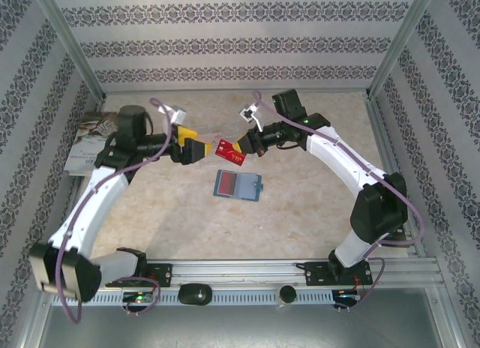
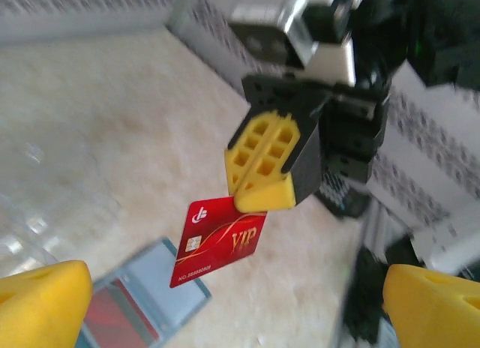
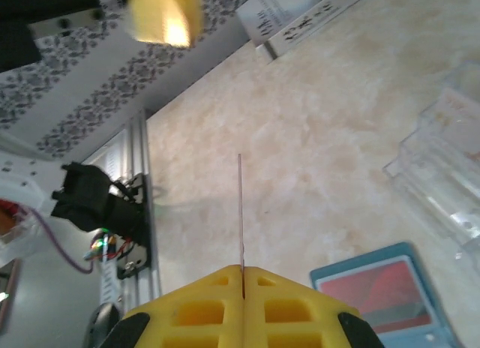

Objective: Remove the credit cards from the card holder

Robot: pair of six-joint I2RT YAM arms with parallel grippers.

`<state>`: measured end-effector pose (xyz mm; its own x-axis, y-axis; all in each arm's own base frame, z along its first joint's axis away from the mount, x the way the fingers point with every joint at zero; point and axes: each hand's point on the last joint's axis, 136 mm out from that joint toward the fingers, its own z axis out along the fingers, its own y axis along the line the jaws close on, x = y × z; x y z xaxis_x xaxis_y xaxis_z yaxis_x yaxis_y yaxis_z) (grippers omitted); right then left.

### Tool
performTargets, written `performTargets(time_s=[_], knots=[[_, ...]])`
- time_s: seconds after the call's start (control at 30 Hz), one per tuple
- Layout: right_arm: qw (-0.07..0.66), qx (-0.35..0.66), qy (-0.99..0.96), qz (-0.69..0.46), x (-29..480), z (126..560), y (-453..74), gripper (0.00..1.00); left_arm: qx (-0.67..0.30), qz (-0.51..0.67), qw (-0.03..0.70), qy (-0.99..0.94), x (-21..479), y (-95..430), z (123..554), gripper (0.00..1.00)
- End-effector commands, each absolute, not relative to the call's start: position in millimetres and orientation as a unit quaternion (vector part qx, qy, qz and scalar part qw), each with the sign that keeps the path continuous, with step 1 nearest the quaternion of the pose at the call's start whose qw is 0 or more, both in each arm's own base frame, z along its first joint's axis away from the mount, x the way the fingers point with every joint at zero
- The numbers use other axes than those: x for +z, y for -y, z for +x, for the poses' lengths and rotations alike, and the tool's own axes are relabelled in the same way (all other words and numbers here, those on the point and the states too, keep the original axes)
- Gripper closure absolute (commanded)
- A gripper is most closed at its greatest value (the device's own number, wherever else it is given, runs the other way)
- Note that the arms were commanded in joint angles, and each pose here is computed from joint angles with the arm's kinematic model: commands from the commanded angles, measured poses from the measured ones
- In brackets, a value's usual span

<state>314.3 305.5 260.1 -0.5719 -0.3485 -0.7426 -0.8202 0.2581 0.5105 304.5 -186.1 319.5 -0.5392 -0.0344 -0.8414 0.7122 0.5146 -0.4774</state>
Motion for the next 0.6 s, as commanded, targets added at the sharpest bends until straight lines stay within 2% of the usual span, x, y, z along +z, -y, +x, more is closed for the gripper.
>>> performTargets(time_s=[0.0,0.2,0.33,0.57], knots=[[0.287,0.418,-0.749,-0.426,261,340,-310,1.0,-0.482,0.125,0.512,-0.7,371,174,322,0.0],[0.276,0.341,-0.751,-0.493,232,372,-319,1.0,-0.541,0.056,0.477,-0.69,340,172,313,0.0],[0.266,0.295,-0.732,-0.553,216,376,-336,1.0,-0.563,0.035,0.449,-0.693,331,174,308,0.0],[0.276,0.254,-0.714,-0.591,201,402,-352,1.0,-0.463,-0.02,0.469,-0.752,293,147,311,0.0]])
